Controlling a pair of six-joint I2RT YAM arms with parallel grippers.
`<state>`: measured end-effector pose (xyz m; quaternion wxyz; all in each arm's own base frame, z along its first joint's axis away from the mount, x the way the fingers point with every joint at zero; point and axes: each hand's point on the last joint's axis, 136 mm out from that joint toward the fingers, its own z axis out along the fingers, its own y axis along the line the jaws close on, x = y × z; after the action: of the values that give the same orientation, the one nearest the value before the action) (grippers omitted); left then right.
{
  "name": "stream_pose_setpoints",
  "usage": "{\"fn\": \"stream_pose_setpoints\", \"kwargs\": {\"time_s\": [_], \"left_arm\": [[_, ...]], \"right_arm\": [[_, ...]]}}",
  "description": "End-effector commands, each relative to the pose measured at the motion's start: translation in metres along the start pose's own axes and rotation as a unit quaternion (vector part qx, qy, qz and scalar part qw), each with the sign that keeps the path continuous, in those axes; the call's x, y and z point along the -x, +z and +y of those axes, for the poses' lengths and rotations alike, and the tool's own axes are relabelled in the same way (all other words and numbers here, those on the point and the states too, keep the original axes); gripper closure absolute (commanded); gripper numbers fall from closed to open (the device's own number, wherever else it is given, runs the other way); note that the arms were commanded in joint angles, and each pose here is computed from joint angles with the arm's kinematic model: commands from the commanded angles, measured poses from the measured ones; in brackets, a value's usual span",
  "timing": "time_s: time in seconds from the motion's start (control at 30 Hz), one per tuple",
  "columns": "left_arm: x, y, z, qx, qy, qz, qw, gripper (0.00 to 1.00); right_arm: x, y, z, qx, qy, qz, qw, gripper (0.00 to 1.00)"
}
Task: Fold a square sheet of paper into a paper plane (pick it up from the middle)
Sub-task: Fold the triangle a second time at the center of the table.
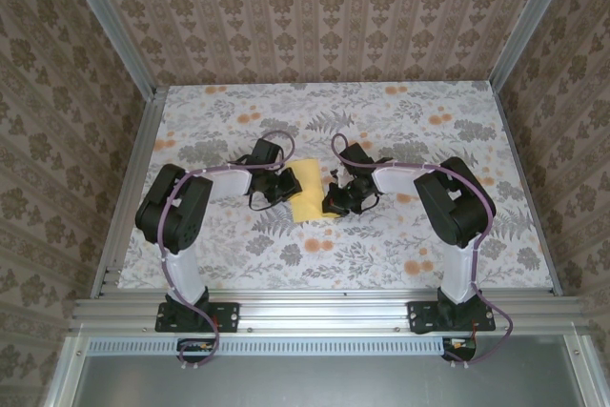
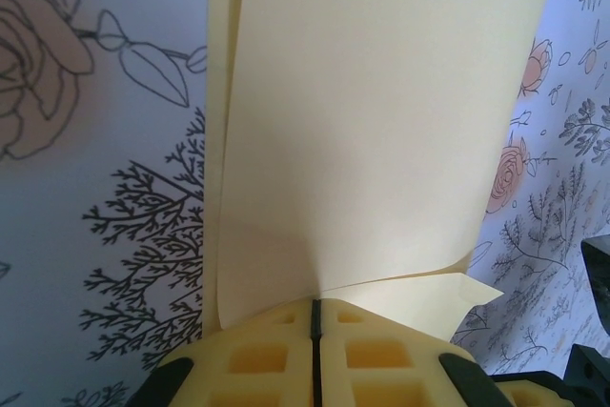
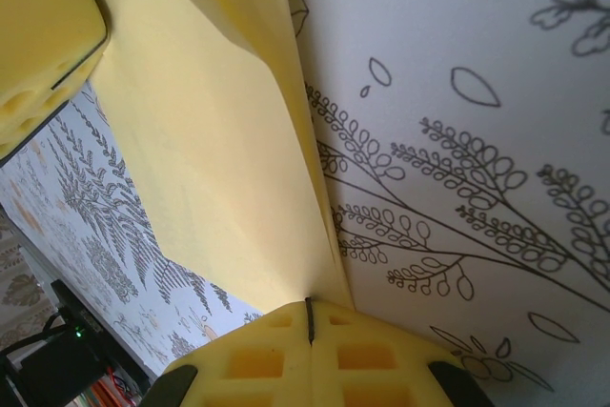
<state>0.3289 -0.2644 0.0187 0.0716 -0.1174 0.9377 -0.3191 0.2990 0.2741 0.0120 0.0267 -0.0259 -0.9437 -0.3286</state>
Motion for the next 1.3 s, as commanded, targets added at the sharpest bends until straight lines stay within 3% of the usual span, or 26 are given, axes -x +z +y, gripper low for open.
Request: {"fn": "stream_pose_setpoints", "kwargs": {"time_s": [0.0,0.2,0.5,1.27], "left_arm": [[-0.001,0.008,0.061,0.090,-0.025,-0.008,0.996,0.92],[-0.008,0.014,0.058,0.089,-0.017,0.006,0.996,0.92],[-0.011,0.016,0.054,0.091,-0.010,0.008,0.996,0.92],[-0.011,0.014,0.054,0.092,-0.013,0.006,0.996,0.92]], "right_arm": [[-0.014,-0.008,-0.023,-0.060,0.041,0.012,0.997,0.95],[0.019,-0.045,0.042,0.006,-0.025,-0.055,0.998,0.90],[0.039,-0.049,0.061,-0.009,-0.058,-0.095,0.994,0.89],[0.036,0.013,0.052,-0.028,-0.049,-0.003,0.998,0.96]]}}
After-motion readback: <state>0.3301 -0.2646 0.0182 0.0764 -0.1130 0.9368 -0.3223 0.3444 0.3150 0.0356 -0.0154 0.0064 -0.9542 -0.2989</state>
